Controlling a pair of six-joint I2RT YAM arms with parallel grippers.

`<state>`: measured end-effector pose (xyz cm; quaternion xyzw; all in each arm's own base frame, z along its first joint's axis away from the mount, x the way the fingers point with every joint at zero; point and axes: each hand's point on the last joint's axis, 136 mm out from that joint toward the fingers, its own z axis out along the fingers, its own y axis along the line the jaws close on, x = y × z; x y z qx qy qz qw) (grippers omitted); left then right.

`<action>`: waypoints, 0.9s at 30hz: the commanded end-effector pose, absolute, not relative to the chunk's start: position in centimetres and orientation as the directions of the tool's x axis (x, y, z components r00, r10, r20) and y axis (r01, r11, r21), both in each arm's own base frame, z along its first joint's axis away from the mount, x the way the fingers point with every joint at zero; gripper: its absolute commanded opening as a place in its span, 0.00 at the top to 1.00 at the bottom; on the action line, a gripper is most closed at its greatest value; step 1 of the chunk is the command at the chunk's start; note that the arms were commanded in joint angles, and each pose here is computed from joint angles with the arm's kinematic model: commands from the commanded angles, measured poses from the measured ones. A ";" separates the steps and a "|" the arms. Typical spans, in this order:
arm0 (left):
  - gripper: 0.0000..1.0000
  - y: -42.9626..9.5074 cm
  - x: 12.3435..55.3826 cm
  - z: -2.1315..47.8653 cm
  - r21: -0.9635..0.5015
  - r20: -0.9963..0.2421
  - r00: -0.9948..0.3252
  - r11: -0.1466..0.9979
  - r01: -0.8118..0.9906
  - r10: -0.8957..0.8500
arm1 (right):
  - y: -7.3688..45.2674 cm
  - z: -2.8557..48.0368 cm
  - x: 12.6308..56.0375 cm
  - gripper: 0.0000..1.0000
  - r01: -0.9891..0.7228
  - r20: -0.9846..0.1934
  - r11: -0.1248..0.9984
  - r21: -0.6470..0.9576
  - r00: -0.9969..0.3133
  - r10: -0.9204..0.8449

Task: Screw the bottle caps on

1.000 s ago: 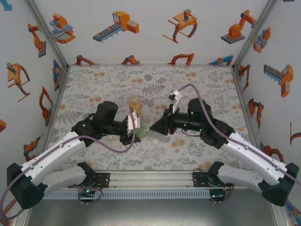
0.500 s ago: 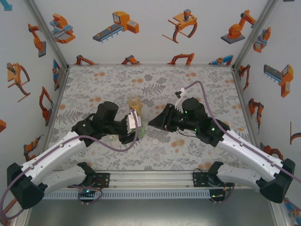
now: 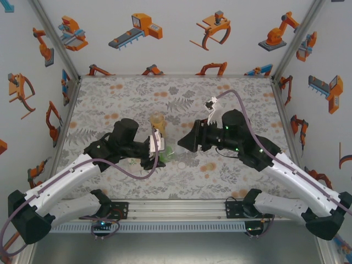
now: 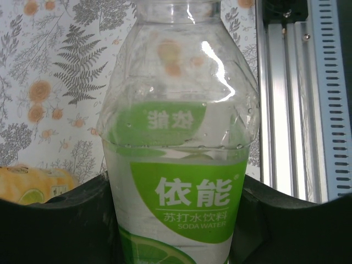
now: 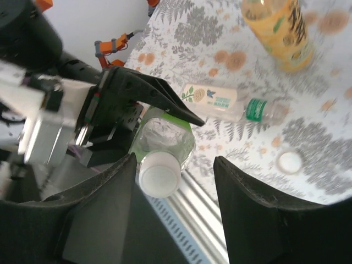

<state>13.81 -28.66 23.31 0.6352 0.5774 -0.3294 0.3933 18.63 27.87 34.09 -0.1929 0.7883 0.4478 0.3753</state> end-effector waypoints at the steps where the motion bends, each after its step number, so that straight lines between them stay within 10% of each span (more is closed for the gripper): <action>1: 1.00 -29.1 12.6 25.2 0.141 -0.897 0.167 -0.094 0.986 0.409 | 27.3 37.7 15.9 0.46 -0.890 -0.946 0.390 0.237 -0.303 -0.117; 12: 1.00 -29.1 11.6 25.5 0.116 -0.906 0.166 -0.148 0.982 0.388 | 27.9 37.1 9.4 0.46 -0.957 -0.938 -0.062 -0.283 0.290 -0.190; 27: 1.00 -29.3 11.2 25.6 0.098 -0.912 0.157 -0.170 0.980 0.379 | 30.1 35.5 10.0 0.45 -0.953 -0.936 -0.156 -0.260 0.288 -0.204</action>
